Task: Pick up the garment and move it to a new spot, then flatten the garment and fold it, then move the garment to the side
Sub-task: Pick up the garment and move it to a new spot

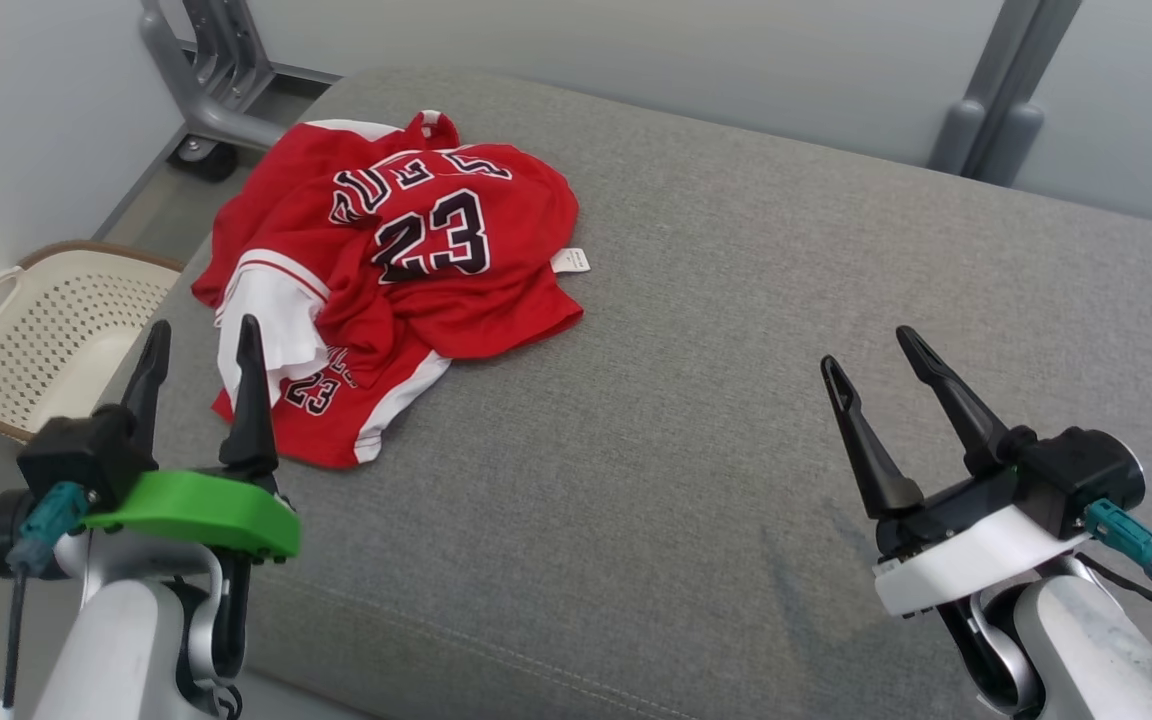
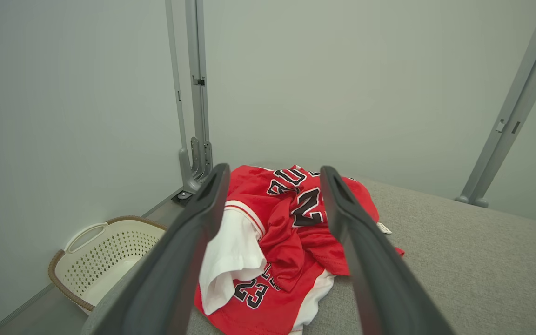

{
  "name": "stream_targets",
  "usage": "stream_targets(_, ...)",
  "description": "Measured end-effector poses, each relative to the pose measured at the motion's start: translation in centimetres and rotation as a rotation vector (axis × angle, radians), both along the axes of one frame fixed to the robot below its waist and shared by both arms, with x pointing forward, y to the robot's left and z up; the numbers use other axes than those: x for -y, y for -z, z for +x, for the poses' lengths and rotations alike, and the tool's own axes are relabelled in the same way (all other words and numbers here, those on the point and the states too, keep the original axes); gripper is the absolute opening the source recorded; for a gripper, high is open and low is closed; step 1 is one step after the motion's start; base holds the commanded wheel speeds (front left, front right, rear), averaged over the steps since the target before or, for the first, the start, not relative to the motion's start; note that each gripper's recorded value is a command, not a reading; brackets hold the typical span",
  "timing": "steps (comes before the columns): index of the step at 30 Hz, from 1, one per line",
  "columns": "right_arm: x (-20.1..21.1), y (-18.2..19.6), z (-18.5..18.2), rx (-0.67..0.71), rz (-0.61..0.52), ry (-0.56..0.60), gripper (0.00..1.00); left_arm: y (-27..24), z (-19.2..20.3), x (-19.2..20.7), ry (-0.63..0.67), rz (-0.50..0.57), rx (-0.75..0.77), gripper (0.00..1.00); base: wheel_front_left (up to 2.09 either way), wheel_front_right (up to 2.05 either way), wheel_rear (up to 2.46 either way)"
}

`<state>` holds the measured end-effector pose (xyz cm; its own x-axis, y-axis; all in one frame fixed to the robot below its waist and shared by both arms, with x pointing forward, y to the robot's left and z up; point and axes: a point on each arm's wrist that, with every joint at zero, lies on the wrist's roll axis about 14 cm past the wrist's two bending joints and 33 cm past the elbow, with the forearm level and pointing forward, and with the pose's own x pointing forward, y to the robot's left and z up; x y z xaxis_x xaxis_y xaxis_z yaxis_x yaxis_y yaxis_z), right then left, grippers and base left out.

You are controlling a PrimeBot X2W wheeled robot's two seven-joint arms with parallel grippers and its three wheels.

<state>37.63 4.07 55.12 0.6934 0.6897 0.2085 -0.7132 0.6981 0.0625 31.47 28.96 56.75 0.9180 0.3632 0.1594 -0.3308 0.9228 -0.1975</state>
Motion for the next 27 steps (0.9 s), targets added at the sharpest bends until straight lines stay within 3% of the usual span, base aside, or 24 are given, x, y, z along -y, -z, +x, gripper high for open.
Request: stream_targets(27,9.4,0.9,5.3,0.013,-0.009,0.275,1.0,7.9,16.3,0.7,0.153,-0.248,-0.35,1.0,0.0,0.0,0.0)
